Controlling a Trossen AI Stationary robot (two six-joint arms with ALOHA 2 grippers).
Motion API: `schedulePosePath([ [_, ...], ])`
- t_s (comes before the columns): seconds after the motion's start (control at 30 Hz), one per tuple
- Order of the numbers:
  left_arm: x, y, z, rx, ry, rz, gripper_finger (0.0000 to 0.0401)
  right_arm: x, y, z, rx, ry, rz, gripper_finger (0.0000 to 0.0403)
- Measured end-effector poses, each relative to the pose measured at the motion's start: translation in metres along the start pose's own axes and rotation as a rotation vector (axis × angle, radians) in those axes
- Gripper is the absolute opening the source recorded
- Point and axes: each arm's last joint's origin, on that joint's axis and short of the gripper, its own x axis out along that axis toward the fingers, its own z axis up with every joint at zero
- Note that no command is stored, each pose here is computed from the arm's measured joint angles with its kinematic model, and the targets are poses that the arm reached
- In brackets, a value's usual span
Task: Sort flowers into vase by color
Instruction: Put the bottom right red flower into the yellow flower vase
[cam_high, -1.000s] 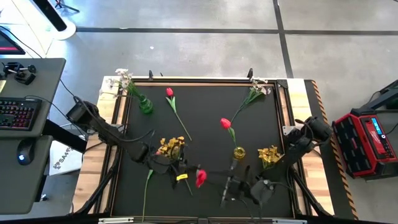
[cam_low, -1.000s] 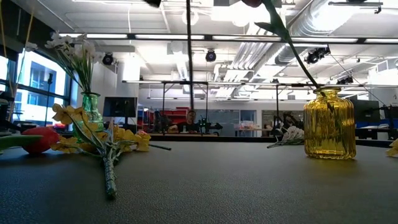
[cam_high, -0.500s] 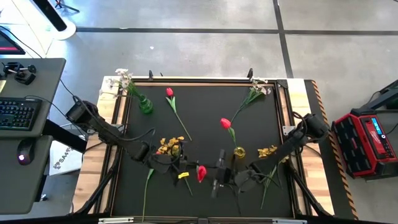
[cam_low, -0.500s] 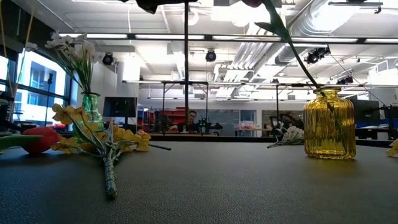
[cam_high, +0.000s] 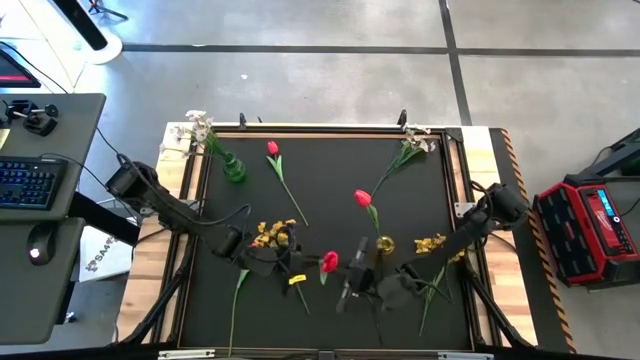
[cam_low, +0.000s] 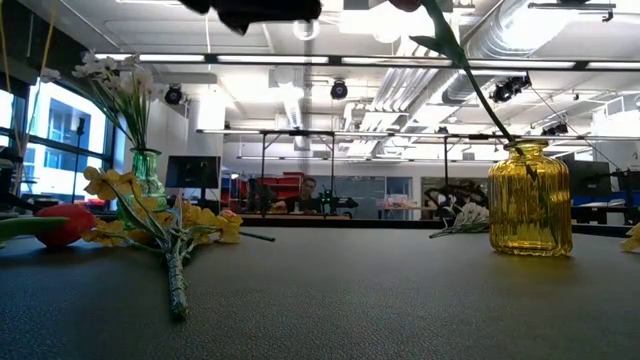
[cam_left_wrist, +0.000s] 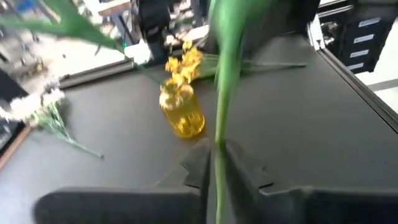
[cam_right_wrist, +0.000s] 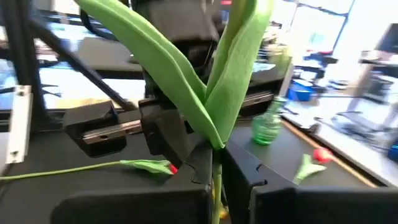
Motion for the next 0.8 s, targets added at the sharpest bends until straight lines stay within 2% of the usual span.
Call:
schedulePosePath([
  [0.17, 0.004, 0.008, -0.008, -0.074, 0.076, 0.015, 0.0102, -0.04, 0.009, 0.01, 0.003, -0.008, -0.12, 0.0002],
  [0.33, 0.009, 0.011, -0.013, -0.122, 0.099, 0.03, 0.0145, -0.095, 0.005, 0.038, 0.056, -0.031, -0.244, 0.0001],
  [0.47, 0.016, 0.01, -0.015, -0.151, 0.078, 0.04, 0.0154, -0.125, -0.006, 0.059, 0.087, -0.041, -0.202, 0.0001],
  [0.6, 0.024, 0.005, -0.019, -0.16, 0.059, 0.038, 0.0153, -0.135, -0.016, 0.066, 0.064, -0.041, -0.18, 0.0001],
  [0.8, 0.032, 0.0, -0.028, -0.152, 0.08, 0.023, 0.0152, -0.131, -0.039, 0.068, 0.052, -0.037, -0.206, 0.0],
])
